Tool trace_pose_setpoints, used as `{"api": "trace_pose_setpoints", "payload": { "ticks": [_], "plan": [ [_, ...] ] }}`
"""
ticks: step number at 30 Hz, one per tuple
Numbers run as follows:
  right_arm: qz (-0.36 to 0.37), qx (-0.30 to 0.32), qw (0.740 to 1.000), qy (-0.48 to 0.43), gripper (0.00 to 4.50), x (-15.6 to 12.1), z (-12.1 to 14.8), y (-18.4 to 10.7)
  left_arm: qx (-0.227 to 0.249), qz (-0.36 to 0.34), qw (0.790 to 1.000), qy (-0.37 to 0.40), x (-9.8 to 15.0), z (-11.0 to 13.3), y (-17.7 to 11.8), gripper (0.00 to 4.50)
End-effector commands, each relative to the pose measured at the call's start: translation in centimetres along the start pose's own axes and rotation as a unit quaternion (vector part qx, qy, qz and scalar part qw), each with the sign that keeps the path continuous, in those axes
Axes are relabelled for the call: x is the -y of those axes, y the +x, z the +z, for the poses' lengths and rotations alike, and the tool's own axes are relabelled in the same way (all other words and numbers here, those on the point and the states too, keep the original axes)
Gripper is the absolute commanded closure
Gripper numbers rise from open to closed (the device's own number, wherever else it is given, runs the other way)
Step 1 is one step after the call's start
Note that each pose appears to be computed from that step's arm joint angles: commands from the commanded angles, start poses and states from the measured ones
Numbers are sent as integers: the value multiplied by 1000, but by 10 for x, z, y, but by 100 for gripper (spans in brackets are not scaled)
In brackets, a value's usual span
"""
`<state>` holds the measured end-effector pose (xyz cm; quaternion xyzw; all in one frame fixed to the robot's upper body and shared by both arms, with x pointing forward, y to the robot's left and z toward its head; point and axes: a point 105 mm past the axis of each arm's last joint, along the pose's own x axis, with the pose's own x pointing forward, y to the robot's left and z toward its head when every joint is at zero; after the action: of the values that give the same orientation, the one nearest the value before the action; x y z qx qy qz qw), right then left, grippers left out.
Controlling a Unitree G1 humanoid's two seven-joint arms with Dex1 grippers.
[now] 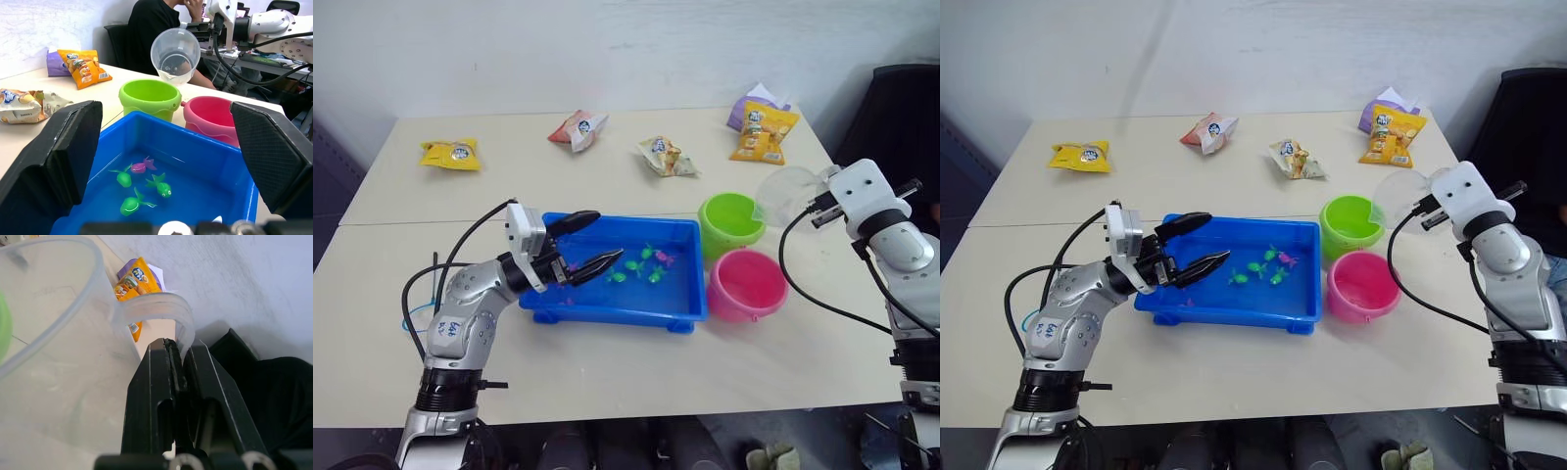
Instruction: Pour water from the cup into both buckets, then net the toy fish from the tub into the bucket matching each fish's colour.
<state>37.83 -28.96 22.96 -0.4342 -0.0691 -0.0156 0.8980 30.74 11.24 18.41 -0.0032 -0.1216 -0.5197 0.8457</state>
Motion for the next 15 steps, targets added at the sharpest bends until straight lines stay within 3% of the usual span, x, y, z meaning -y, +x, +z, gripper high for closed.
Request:
{"api": "trace_pose_setpoints", "payload": {
  "ticks": [1,8,15],
  "plan": [
    [-31,34,998,-51,444,19,18,3,12,-3,1000,25,3,11,0,0],
    [-44,61,985,-156,444,26,30,9,18,0,1000,18,5,10,-1,0],
    [-48,83,979,-179,444,27,37,14,21,-3,1000,14,9,7,1,0]
  ]
}}
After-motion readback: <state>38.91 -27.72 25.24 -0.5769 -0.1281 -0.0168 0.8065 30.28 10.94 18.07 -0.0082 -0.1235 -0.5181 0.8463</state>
